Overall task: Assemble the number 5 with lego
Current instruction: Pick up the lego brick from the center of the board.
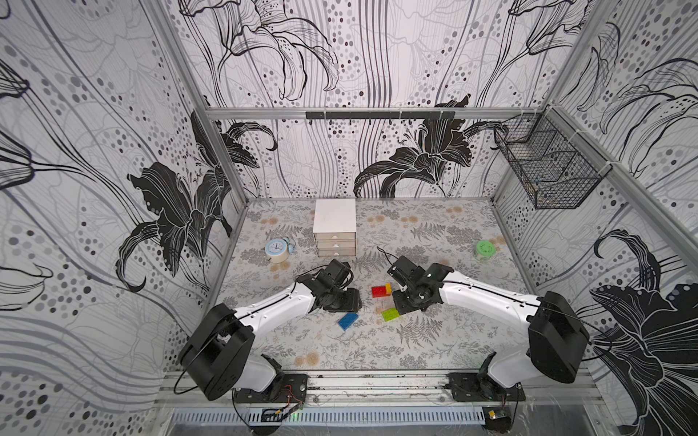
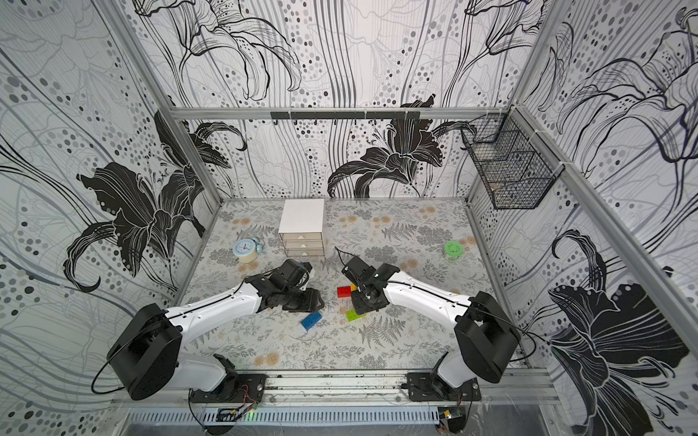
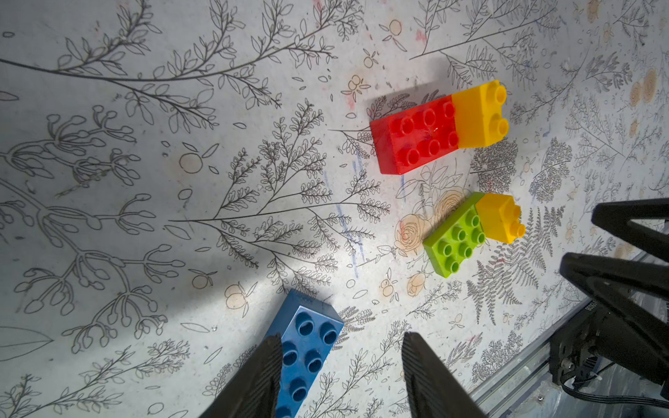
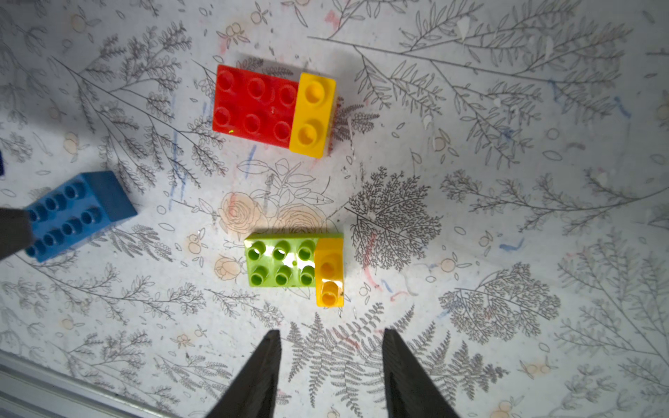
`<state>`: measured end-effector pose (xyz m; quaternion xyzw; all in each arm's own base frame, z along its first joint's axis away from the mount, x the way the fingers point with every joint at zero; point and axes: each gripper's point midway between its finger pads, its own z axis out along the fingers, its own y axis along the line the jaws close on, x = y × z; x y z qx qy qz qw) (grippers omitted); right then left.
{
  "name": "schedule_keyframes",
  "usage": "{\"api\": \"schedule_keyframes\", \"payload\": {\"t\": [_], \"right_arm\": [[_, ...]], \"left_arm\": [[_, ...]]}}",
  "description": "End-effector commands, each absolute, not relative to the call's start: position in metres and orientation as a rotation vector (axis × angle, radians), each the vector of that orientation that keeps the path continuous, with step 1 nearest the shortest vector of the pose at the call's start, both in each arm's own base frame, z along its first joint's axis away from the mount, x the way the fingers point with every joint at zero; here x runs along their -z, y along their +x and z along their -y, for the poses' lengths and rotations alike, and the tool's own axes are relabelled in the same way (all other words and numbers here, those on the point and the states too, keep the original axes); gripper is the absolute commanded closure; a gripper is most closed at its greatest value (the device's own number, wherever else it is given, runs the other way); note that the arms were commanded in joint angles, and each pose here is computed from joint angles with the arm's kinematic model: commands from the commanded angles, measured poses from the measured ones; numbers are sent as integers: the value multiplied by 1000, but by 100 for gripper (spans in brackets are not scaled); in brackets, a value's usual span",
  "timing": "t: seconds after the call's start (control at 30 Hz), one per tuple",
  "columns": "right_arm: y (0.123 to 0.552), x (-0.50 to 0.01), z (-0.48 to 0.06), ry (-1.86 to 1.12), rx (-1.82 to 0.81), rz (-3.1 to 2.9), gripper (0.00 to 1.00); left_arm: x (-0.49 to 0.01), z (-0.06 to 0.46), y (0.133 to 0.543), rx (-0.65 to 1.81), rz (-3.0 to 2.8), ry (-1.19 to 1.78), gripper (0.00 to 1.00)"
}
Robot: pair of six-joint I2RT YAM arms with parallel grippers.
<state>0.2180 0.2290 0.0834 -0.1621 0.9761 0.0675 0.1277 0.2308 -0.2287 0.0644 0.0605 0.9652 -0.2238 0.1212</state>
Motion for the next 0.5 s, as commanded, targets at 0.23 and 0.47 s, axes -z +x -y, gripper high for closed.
{"api": "schedule_keyframes", "payload": {"t": [0.23,0.47], "right_arm": [[216,-92,-219,-392,-254,-2803,47],[204,-105,-234,-486,-476,-2724,45]], "left_arm": [[-54,234,230,612,-2846,225,41],[-52,232,227,573,-2859,248,41]]}}
